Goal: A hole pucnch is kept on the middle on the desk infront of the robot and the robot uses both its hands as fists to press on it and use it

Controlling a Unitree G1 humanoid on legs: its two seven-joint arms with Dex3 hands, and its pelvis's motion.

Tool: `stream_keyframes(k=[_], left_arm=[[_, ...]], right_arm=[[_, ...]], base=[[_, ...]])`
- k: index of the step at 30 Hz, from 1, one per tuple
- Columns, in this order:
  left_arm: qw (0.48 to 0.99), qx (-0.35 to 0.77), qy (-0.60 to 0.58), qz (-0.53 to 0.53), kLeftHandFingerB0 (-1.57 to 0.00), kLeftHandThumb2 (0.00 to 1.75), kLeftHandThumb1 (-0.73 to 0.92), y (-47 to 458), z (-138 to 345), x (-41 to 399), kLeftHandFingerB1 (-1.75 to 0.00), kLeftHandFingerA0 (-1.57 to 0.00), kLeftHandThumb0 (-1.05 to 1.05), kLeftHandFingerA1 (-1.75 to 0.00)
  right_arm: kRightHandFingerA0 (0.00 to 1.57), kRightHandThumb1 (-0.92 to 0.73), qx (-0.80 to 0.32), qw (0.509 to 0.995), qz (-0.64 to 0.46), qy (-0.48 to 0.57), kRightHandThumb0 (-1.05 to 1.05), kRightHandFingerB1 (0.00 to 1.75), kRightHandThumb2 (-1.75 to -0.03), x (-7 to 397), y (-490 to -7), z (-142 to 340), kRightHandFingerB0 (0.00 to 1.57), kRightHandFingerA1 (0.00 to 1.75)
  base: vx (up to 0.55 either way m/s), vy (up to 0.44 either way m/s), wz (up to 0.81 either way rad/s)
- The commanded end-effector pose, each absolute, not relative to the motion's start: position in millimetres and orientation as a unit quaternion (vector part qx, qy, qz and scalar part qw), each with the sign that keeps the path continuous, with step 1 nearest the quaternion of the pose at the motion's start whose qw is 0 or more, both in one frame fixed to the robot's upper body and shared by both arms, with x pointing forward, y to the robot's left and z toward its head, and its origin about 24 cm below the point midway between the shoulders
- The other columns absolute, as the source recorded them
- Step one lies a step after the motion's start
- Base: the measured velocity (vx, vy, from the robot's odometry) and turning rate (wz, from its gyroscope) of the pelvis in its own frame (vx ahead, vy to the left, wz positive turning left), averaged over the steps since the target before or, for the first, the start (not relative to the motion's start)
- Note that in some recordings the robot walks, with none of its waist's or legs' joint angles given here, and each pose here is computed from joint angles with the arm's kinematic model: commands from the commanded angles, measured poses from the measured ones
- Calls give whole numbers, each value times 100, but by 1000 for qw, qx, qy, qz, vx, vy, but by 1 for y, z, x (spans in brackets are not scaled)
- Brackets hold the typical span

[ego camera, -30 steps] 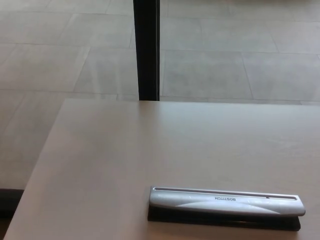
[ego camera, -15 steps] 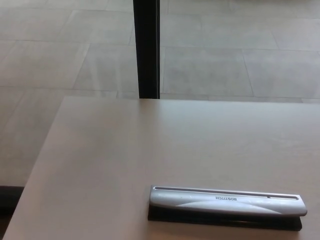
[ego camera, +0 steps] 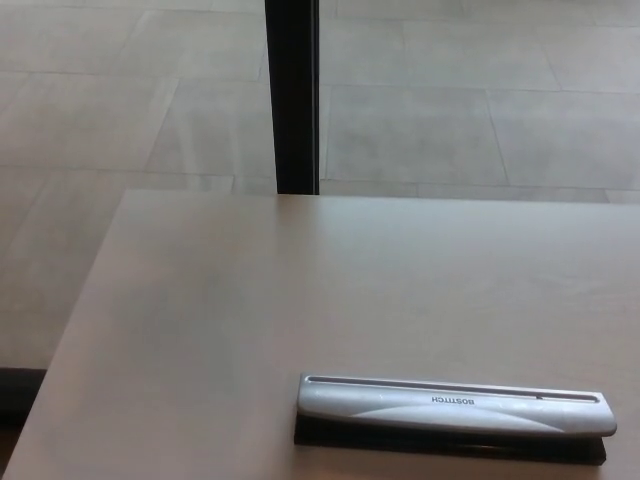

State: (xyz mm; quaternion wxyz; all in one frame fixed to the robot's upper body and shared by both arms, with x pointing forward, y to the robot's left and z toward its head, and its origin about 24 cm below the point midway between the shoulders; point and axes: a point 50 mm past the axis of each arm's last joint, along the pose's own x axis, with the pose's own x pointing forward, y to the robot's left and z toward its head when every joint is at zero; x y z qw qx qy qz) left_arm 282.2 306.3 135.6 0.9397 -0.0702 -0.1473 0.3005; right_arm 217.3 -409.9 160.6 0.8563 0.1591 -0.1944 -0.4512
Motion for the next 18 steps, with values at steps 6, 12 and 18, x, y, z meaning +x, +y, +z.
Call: stream_keyframes(k=[6,12,18], left_arm=[[967,-131,-216,-17,-63,99,71,135,179,284,-154,-91,-22,-175],[980,-141,-121,-75,-58,89,78,82,147,273,-164,-85,-27,-175],[979,-161,-81,-99,-57,96,76,49,132,269,-161,-92,-25,-175]], right_arm=[[96,-74,183,948,-157,-206,-20,146,-105,242,-252,175,58,175],[97,-74,186,967,-99,-145,-26,162,-104,237,-229,146,55,175],[97,-79,182,977,-73,-81,-30,159,-93,236,-213,129,55,175]], base=[[0,0,0],[0,0,0],[0,0,0]])
